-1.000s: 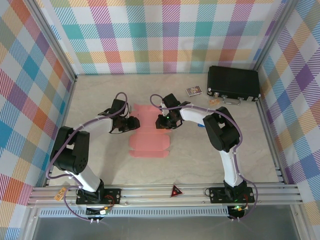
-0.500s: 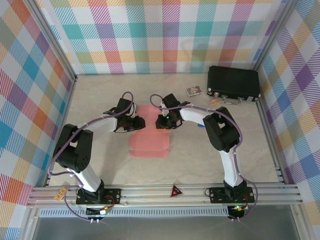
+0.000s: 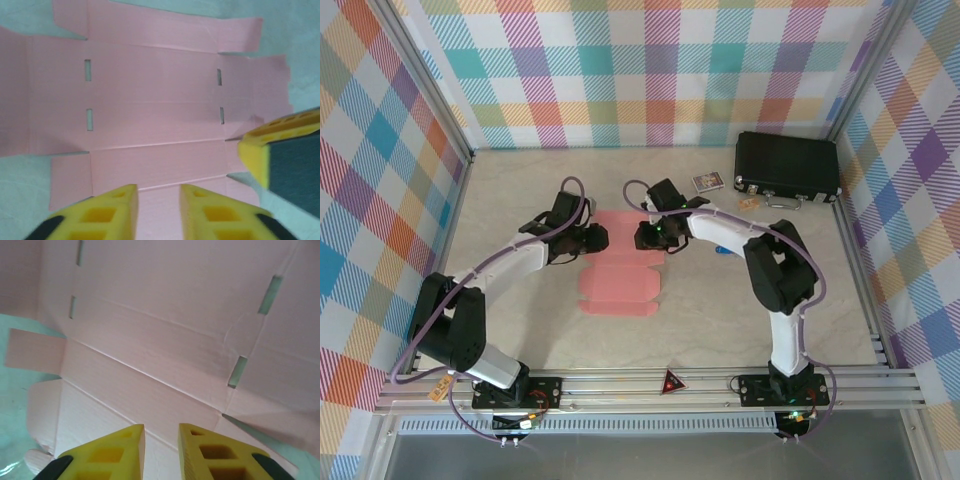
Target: Fold the paper box
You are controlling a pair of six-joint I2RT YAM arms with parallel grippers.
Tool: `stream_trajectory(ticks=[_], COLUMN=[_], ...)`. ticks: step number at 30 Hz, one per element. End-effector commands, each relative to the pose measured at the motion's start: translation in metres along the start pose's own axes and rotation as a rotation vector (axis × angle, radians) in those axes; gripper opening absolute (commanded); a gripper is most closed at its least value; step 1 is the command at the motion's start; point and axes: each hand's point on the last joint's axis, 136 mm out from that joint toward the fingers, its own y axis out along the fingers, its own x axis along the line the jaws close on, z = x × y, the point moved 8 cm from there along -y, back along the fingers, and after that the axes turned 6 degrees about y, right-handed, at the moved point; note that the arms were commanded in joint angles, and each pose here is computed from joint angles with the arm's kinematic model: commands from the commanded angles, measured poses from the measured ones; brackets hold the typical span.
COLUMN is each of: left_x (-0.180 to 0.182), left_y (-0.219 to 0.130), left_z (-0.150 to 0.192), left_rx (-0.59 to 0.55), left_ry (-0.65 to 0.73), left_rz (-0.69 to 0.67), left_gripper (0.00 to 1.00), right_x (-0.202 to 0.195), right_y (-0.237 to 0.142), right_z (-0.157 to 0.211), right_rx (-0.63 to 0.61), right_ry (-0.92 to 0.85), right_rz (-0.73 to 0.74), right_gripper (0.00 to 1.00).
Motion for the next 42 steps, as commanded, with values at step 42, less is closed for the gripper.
stream_trajectory(ticks=[42], left_x=[-0.003], left_y=[0.095], left_z=[0.055], left_rx=[0.229], left_ry=[-0.089], left_rz=[0.002], left_gripper=[0.0], right_x=[-0.044], right_y=[0.011], right_z=[0.019], right_rx=[0.028], right_ry=[0.213], right_rz=[0.038], right_gripper=[0.37])
